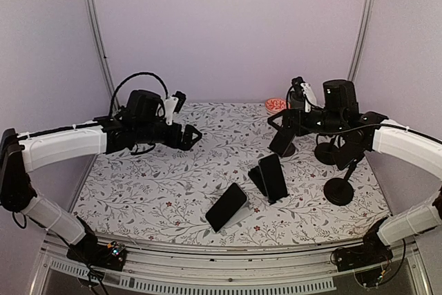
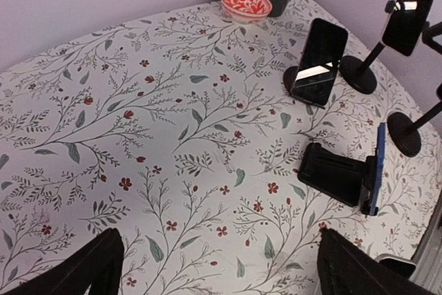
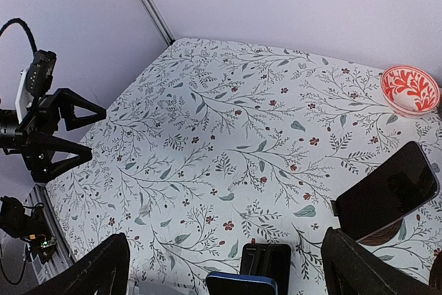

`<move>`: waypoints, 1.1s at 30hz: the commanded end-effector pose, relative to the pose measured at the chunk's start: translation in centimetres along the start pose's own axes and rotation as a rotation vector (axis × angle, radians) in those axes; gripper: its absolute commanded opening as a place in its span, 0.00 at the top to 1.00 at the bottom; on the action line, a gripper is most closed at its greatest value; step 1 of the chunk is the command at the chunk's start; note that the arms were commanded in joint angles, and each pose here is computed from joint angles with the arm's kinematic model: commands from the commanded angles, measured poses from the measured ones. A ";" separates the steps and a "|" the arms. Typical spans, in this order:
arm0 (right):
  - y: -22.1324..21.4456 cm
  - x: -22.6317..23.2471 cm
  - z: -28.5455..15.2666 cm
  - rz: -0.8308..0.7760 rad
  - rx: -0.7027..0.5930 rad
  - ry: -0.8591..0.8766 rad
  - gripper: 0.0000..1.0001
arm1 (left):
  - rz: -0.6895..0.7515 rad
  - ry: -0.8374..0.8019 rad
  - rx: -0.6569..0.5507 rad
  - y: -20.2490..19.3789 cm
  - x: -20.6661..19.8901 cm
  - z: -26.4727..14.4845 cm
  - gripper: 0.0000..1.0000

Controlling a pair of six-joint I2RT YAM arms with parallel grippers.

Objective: Remove the phone from the phone stand

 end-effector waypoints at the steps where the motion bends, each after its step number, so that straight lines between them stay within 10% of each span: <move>1: 1.3 0.6 -1.1 -0.044 -0.061 0.034 0.01 | 0.081 -0.112 -0.014 0.1 -2.3 -1.4 0.01; 33: 1.4 2.5 -4.0 -0.126 -0.151 0.123 0.01 | 0.317 -0.345 0.146 -16.6 -12.7 -2.3 0.01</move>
Point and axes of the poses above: each gripper's point midway between its finger pads, its own z axis out along the fingers, its own x axis along the line the jaws close on, y = z × x, the point moved 2 cm from there along -z, back along the fingers, and after that the axes turned 8 degrees about -z, right-handed, at the moved point
